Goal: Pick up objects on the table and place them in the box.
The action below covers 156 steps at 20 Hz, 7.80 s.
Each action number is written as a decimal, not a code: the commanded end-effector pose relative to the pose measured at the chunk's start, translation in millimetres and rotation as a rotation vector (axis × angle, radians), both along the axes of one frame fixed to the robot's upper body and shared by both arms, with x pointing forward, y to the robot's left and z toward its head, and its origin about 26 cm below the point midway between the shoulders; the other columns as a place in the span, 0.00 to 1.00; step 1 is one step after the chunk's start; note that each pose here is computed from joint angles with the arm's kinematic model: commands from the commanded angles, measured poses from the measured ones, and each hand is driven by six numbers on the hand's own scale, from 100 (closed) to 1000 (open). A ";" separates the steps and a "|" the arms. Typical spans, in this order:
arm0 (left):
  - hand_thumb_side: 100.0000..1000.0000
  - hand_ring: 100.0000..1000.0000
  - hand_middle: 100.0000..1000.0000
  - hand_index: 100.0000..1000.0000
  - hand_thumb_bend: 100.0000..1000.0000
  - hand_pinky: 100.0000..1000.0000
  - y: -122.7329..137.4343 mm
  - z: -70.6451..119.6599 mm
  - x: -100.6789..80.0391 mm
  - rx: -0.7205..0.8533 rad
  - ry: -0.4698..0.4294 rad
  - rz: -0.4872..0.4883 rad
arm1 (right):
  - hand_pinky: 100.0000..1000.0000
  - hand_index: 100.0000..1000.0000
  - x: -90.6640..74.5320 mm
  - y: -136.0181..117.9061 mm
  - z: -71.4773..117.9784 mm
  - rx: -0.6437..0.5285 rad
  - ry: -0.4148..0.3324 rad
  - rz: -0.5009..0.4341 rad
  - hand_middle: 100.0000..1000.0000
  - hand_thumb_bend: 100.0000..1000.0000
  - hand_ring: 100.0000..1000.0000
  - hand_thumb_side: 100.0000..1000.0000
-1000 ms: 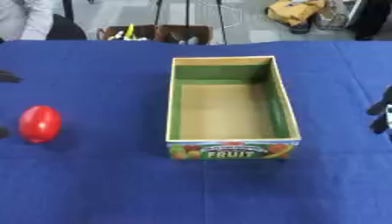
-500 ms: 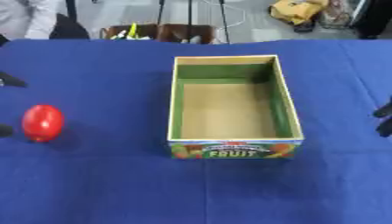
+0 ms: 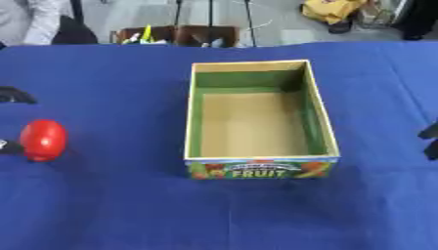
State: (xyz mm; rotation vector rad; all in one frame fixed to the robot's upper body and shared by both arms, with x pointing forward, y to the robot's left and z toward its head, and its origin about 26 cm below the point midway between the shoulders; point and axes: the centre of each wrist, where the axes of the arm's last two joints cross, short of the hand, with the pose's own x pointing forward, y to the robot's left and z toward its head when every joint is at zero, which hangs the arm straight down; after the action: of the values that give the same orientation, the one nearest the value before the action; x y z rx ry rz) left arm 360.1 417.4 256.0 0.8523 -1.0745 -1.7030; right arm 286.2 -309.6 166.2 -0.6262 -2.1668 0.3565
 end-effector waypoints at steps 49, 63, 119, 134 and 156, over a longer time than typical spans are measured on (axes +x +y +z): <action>0.56 0.43 0.41 0.63 0.18 0.39 -0.3 -20.0 24.4 -0.001 -0.214 0.056 | 0.32 0.40 -1.1 2.6 8.8 -0.031 -0.025 0.009 0.17 0.00 0.22 0.81; 0.40 0.34 0.34 0.50 0.00 0.26 -15.5 11.0 23.0 -0.157 -0.406 0.043 | 0.32 0.40 -1.3 2.1 8.6 -0.033 -0.014 0.011 0.17 0.00 0.22 0.81; 0.35 0.38 0.37 0.51 0.00 0.33 -259.4 7.6 123.2 -0.182 -0.069 -0.219 | 0.32 0.39 6.4 15.9 21.8 -0.045 -0.036 0.112 0.17 0.00 0.22 0.79; 0.69 0.78 0.86 0.99 0.26 0.68 -275.6 -3.3 122.3 0.084 -0.161 -0.292 | 0.31 0.39 6.0 15.9 20.1 -0.041 -0.030 0.109 0.17 0.00 0.22 0.79; 0.86 0.78 0.76 0.91 0.26 0.70 -236.6 74.2 96.0 -0.228 -0.266 -0.378 | 0.31 0.39 4.7 13.6 17.9 -0.040 -0.015 0.100 0.17 0.00 0.21 0.79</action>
State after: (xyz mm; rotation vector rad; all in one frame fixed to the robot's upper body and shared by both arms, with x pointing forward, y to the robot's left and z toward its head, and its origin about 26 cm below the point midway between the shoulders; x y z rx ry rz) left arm 462.4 172.2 307.3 0.7335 -1.6247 -1.7728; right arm 294.0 -295.0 177.4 -0.5342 -2.1939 0.4470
